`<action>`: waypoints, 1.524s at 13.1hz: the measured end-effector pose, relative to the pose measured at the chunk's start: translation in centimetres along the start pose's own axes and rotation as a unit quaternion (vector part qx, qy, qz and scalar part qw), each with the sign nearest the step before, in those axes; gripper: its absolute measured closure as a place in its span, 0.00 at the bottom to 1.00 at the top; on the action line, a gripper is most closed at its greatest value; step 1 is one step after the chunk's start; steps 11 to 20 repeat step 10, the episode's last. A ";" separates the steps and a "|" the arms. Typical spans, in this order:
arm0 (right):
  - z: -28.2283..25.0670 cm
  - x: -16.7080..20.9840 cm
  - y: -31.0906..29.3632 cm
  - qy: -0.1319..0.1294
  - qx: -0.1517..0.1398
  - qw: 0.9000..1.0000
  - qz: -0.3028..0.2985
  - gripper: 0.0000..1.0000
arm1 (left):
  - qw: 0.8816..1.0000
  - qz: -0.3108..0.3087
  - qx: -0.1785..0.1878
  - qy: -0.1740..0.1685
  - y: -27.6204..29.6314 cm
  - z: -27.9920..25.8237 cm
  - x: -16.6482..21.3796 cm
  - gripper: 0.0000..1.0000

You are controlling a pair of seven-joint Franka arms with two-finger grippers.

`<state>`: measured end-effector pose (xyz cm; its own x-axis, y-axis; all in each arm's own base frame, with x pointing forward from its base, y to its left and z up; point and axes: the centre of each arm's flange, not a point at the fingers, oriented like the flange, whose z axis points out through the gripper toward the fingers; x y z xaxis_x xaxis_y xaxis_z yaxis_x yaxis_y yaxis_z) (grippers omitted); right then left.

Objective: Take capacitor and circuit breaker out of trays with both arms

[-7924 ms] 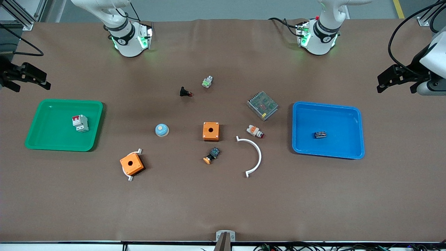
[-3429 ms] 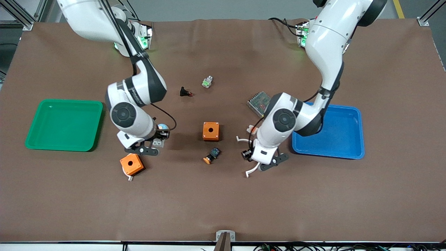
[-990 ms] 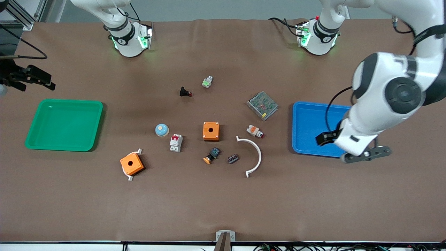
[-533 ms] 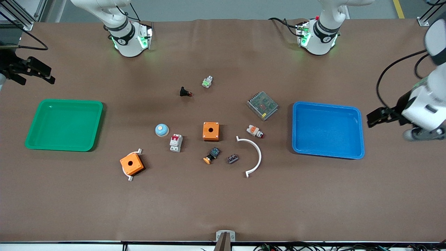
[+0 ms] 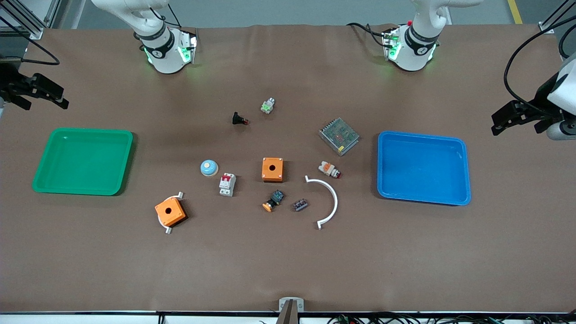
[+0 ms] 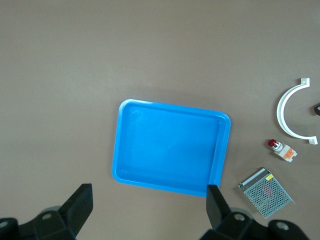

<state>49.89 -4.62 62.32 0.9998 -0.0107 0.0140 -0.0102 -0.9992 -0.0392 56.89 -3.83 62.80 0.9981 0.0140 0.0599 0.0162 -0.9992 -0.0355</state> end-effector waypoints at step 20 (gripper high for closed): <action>-0.4 -0.1 -0.4 0.002 -0.001 1.000 -0.004 0.00 | 1.000 0.013 -0.001 0.005 0.8 -0.7 0.1 0.00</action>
